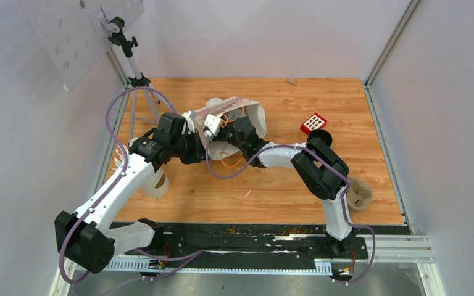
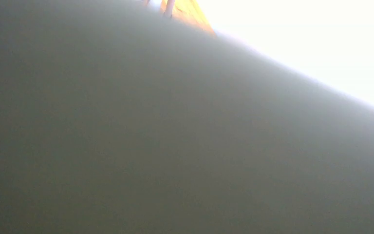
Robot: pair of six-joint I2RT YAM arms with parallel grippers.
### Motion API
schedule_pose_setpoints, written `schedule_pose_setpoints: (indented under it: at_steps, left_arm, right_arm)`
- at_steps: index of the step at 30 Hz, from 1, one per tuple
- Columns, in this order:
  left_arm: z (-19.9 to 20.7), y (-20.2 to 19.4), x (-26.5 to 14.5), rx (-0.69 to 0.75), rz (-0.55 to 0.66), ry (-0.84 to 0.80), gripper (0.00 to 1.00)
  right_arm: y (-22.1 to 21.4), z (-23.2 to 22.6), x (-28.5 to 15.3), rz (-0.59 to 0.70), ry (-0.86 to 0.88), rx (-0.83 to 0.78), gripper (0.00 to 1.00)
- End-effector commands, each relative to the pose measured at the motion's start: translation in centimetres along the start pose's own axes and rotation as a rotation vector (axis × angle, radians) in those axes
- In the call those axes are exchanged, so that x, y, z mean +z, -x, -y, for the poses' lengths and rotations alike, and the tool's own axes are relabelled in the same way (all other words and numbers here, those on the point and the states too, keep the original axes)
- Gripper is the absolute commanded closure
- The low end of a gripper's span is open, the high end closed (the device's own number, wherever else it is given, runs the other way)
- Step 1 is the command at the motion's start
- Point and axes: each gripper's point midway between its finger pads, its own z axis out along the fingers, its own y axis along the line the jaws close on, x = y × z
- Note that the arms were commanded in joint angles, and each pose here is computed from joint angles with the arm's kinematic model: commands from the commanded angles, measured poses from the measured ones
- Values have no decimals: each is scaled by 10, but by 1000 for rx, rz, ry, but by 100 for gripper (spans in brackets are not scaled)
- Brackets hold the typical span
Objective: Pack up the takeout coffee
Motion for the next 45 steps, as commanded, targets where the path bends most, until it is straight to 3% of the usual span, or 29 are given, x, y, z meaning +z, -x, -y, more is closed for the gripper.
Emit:
schedule_pose_setpoints:
  at_steps: [1,8,13,24,29,36,45]
  left_arm:
    - [7,24,-14,6,94,25,81]
    - [14,44,-11,16,156,10,61]
    - [14,48,-7,16,169,11,53]
    - [4,41,-13,29,160,52,48]
    - [5,45,-12,31,208,33,47]
    - [14,50,-3,27,195,-9,55]
    - [10,43,-1,21,175,2,82]
  right_arm:
    - [15,7,-3,23,13,24,84]
    - [15,8,-5,23,13,31,84]
    - [17,8,-4,26,16,35,84]
    - [19,9,-3,31,15,43,85]
    - [18,8,-4,28,15,44,85]
    - [17,7,-4,25,16,47,85]
    - [11,7,1,20,8,52,85]
